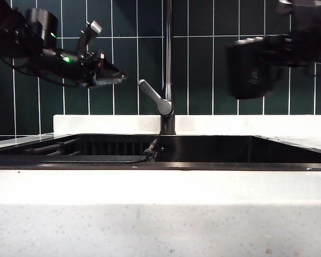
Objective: Pick up the mug next to the sink, go to the faucet to get some water, pour the water into the sink, and finally put the mug back to its place.
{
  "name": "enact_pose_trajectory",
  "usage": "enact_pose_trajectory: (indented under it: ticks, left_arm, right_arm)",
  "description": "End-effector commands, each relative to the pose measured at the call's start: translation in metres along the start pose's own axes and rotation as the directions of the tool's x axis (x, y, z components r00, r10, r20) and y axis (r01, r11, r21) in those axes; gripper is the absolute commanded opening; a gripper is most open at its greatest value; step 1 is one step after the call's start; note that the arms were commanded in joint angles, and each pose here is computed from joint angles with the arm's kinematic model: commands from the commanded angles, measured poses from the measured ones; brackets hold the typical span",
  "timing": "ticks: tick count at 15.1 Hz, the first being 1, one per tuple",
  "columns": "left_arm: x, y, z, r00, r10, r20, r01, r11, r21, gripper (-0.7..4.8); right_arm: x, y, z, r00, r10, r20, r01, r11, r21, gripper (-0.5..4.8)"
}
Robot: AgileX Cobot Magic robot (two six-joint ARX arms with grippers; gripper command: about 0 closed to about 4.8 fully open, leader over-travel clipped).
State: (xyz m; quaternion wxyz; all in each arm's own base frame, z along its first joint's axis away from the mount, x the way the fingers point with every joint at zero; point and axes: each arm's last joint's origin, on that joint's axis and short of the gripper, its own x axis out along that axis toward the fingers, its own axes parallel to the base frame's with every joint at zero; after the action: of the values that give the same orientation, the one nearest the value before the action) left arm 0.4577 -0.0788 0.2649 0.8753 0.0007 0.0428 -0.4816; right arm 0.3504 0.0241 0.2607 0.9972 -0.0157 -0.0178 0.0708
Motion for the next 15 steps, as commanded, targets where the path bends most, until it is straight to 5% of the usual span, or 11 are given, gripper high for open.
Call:
enact_pose_trajectory:
  ticks: [1,8,13,15]
  left_arm:
    - [0.009,0.007,-0.001,0.996,-0.089,0.012,0.089,0.996,0.007,1.85]
    - [0.036,0.031,-0.013,0.982,-0.188,0.030,0.189,0.982,-0.025,1.85]
    - [0.058,0.016,-0.015,0.962,-0.268,0.047,0.266,0.963,0.046,1.86]
    - [0.064,0.013,-0.013,0.976,-0.209,0.057,0.203,0.974,0.096,2.53]
  right_arm:
    - [0.007,0.019,0.017,0.996,0.088,0.010,-0.089,0.996,0.005,0.08]
    - [0.013,0.064,0.030,0.977,0.211,-0.004,-0.211,0.977,0.012,0.08]
    - [0.012,0.075,0.032,0.971,0.238,-0.003,-0.237,0.969,0.069,0.08]
    - [0.012,0.076,0.031,0.969,0.246,-0.011,-0.245,0.967,0.070,0.07]
